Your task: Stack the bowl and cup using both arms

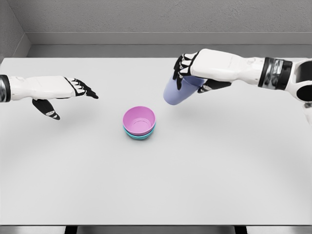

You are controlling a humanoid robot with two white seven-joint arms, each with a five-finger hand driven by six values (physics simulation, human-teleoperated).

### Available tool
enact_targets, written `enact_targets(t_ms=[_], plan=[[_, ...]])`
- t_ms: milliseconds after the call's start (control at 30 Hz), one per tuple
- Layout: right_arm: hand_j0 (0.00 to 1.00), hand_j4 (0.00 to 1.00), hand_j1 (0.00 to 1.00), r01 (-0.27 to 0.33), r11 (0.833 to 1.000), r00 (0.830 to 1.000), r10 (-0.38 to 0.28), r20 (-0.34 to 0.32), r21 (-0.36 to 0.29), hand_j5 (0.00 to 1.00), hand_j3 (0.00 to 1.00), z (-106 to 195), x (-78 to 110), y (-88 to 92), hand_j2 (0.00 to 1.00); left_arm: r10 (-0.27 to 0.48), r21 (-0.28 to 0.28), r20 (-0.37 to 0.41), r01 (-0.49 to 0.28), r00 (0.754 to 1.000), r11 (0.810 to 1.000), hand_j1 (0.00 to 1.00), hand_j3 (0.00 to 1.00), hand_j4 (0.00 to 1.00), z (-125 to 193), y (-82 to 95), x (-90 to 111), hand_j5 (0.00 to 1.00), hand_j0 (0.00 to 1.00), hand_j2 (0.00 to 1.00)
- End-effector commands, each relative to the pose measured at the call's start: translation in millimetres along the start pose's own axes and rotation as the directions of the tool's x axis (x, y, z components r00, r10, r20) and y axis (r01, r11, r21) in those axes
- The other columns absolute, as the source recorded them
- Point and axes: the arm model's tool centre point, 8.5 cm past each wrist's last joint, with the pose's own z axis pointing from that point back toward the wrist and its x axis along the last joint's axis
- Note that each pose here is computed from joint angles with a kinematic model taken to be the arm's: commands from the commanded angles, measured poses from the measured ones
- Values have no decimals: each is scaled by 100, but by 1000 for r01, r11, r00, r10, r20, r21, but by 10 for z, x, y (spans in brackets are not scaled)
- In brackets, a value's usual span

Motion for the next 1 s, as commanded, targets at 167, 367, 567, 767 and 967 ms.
enact_targets(t_ms=[167,367,567,767,967], plan=[[47,47,47,5,1000,994,-4,108,-12,47,47,-457,248,11,47,5,4,-1,-5,1000,1000,100,100,100,7,7,-5,100,100,100],[47,47,47,1,1000,985,3,173,-24,47,47,-744,433,5,47,5,5,-1,-5,1000,1000,100,100,100,7,8,-5,100,100,100],[47,47,47,-15,1000,983,16,185,-7,47,47,-874,502,69,47,5,5,-3,-5,1000,1000,100,100,100,13,7,-8,100,100,100],[49,49,49,-3,1000,985,1,175,6,49,49,-860,482,157,49,5,5,-3,-5,1000,1000,100,100,100,13,7,-8,100,100,100],[49,49,49,5,1000,990,-8,141,24,49,49,-829,383,222,49,5,5,-3,-5,1000,1000,100,100,100,13,7,-8,100,100,100]])
